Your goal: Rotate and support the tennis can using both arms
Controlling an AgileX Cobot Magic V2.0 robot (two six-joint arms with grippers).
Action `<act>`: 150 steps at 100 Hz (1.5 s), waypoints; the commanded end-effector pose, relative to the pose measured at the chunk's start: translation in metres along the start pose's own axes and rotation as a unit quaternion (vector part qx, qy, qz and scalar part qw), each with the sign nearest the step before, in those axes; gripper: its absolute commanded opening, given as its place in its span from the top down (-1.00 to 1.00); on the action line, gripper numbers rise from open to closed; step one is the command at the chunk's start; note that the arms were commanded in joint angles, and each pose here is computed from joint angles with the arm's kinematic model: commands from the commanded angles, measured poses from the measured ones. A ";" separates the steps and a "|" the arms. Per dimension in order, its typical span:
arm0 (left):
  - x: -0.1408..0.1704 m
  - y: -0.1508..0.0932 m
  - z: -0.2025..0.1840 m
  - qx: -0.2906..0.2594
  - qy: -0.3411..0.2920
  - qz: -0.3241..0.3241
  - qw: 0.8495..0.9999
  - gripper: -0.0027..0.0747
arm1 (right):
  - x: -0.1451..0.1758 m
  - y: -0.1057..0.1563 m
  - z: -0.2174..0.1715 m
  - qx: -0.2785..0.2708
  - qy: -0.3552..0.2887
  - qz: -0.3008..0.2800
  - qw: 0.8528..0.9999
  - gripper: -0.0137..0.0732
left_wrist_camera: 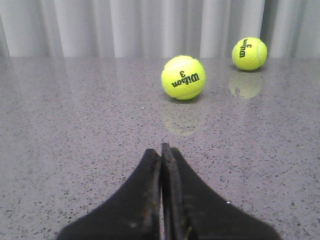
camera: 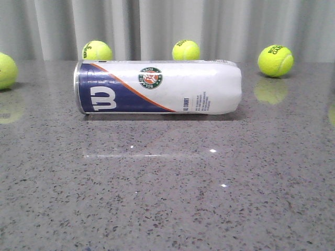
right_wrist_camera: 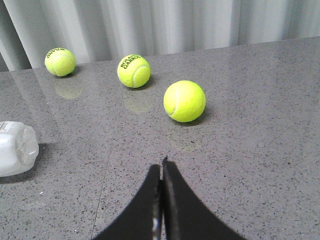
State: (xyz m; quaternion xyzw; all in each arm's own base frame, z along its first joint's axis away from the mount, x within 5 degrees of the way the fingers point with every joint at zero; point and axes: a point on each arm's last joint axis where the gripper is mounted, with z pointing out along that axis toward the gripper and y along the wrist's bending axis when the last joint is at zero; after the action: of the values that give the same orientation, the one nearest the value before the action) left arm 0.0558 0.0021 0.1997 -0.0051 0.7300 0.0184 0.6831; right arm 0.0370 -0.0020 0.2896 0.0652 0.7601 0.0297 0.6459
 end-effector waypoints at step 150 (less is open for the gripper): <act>-0.124 0.002 0.056 0.013 0.303 0.011 0.953 0.34 | -0.013 0.002 -0.002 -0.004 -0.046 -0.003 0.999 0.84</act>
State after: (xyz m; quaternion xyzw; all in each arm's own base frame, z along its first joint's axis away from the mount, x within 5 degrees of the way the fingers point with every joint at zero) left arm 0.1079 0.0031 0.3078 0.0044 0.9124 0.0139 0.4090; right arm 0.0370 -0.0020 0.2896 0.0652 0.7601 0.0297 0.6459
